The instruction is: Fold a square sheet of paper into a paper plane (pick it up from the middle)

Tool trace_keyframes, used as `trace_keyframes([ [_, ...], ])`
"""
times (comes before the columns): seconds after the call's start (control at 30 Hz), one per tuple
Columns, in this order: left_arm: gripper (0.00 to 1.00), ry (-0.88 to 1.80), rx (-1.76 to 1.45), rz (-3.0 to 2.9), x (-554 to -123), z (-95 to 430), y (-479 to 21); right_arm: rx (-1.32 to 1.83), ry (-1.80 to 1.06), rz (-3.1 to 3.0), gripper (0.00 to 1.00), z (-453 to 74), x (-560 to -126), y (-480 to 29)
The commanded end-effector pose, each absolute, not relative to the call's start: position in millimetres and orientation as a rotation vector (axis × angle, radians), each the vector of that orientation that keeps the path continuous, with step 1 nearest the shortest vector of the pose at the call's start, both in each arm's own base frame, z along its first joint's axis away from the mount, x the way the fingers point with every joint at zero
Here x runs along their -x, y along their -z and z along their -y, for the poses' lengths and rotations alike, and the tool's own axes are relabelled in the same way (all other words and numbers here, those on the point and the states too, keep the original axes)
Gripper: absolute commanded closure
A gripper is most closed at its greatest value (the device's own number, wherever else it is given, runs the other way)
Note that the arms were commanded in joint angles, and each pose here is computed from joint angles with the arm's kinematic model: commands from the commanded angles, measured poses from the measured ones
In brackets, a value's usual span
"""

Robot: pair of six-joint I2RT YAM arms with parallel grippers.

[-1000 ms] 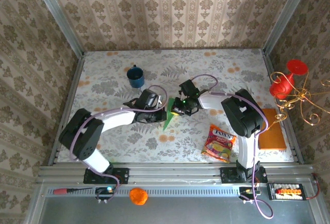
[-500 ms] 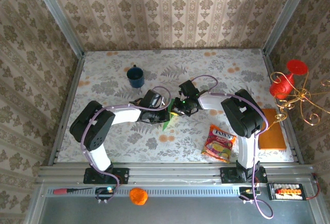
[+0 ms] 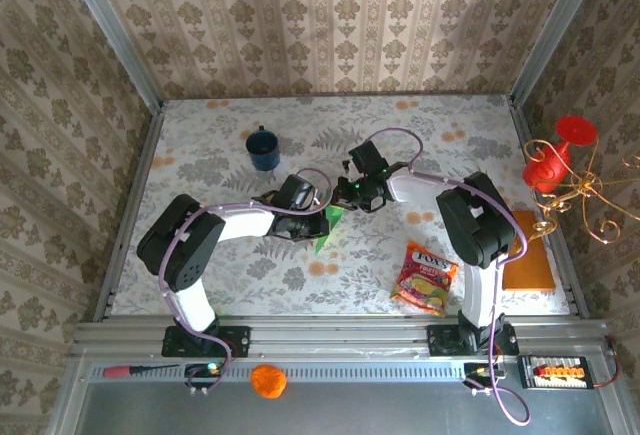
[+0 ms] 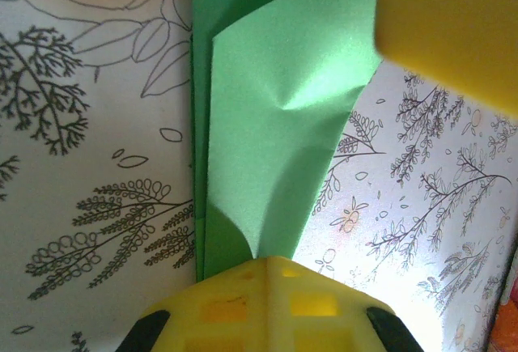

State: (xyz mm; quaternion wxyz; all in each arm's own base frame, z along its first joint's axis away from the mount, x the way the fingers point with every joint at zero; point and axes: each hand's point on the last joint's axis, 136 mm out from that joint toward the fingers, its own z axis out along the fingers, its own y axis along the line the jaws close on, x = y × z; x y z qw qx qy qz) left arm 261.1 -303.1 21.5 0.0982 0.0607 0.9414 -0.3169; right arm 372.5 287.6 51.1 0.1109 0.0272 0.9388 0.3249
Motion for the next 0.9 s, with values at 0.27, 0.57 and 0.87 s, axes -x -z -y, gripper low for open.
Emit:
trace_keyframes([
  [0.27,1.00,0.831,-0.171,-2.875,-249,288,-1,0.009,-0.852,-2.831,0.96,-276,-386,-28],
  [0.57,1.00,0.836,-0.178,-2.883,-246,288,-2,-0.011,-0.822,-2.854,0.96,-266,-393,-12],
  [0.87,1.00,0.849,-0.206,-2.877,-245,289,-8,-0.040,-0.778,-2.920,0.97,-258,-388,7],
])
